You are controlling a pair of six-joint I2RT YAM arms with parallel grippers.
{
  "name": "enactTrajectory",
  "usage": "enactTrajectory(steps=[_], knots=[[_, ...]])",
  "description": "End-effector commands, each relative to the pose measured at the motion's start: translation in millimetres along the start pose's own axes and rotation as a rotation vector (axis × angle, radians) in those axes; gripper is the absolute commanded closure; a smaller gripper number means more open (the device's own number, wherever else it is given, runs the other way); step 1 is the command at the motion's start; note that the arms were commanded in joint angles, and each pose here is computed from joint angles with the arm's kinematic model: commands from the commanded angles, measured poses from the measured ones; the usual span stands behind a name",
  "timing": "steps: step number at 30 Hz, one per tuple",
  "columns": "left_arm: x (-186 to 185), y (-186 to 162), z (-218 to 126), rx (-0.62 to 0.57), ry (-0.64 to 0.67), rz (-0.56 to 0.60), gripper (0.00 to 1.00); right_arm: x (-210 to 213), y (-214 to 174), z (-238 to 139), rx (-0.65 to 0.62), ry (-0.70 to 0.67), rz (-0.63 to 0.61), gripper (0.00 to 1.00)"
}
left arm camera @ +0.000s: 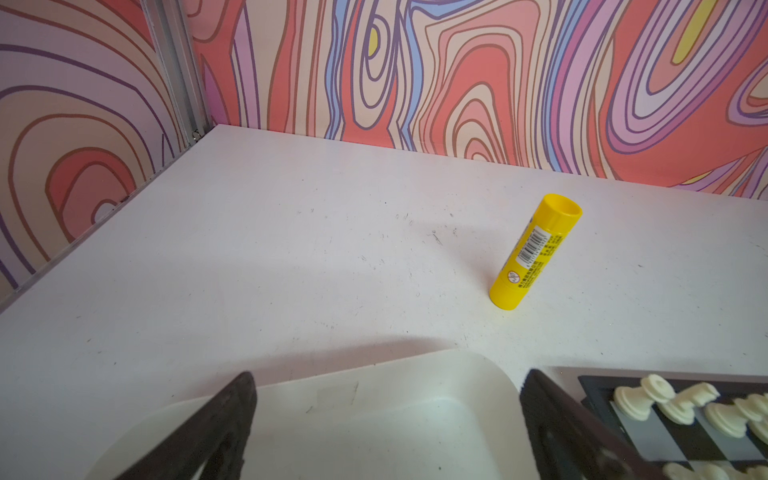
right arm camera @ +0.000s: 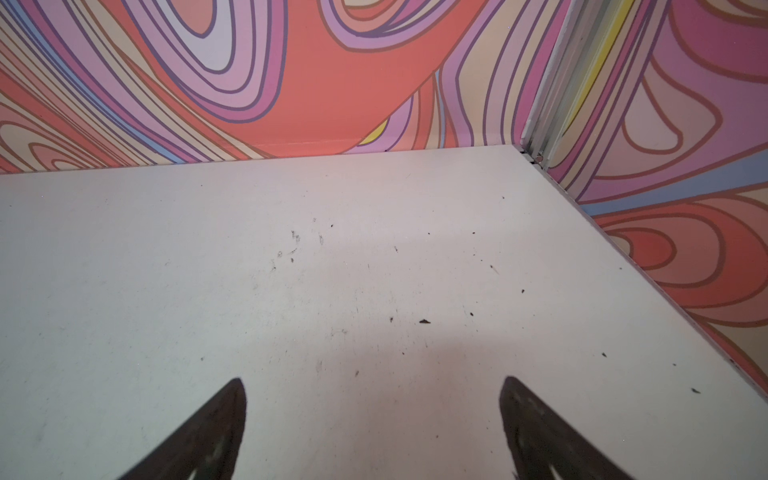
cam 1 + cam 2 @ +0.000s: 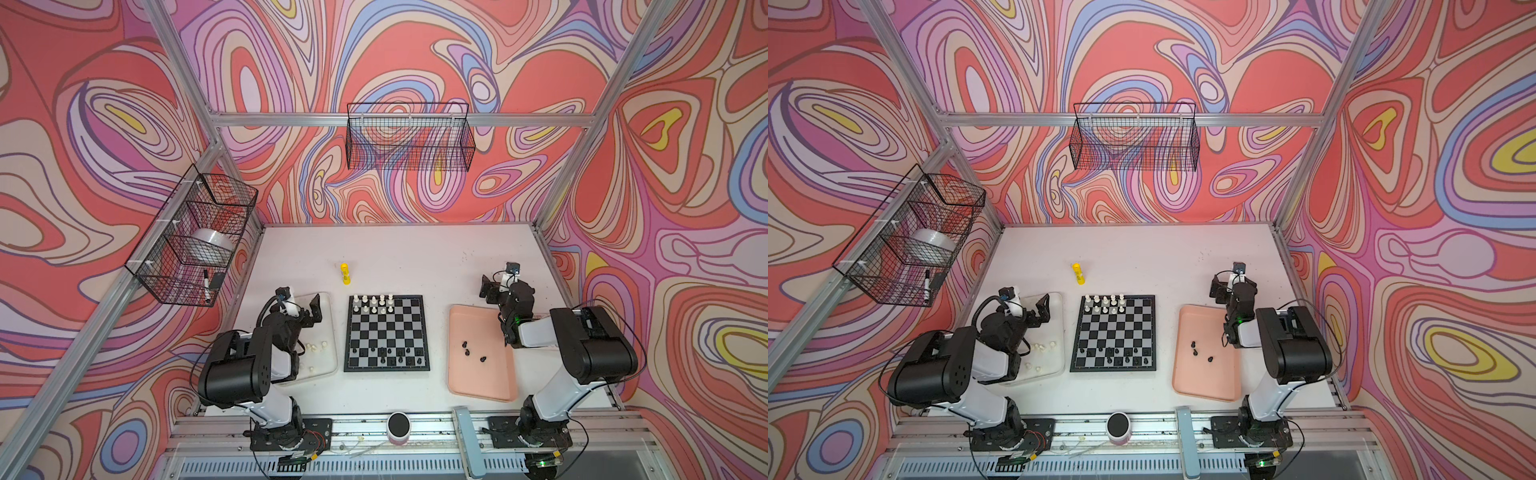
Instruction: Set up the chess pieces on the board
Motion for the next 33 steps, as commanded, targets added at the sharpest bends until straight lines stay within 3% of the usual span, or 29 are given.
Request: enactTrajectory(steps=[1,33], knots=[[-2.3,6.5,0.2,-0.042,-0.018,-0.001,0.0,1.3,-0.5,1.6,-0.002,0.008,-0.004,0.02],[-5.1,6.7,2.0,-0.03,-0.049,0.013,0.0,-0.5,-0.8,3.2,0.005,0.018,0.008,0.02]])
Point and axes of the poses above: each gripper's point midway between its finger pads, its own z axis out along the fingers, its own x axis along the line the jaws close on, y = z × x, the point moved 9 cm from there along -z, back along the fingers, and after that the axes turned 15 degrees about -z, right-handed, at the moved point
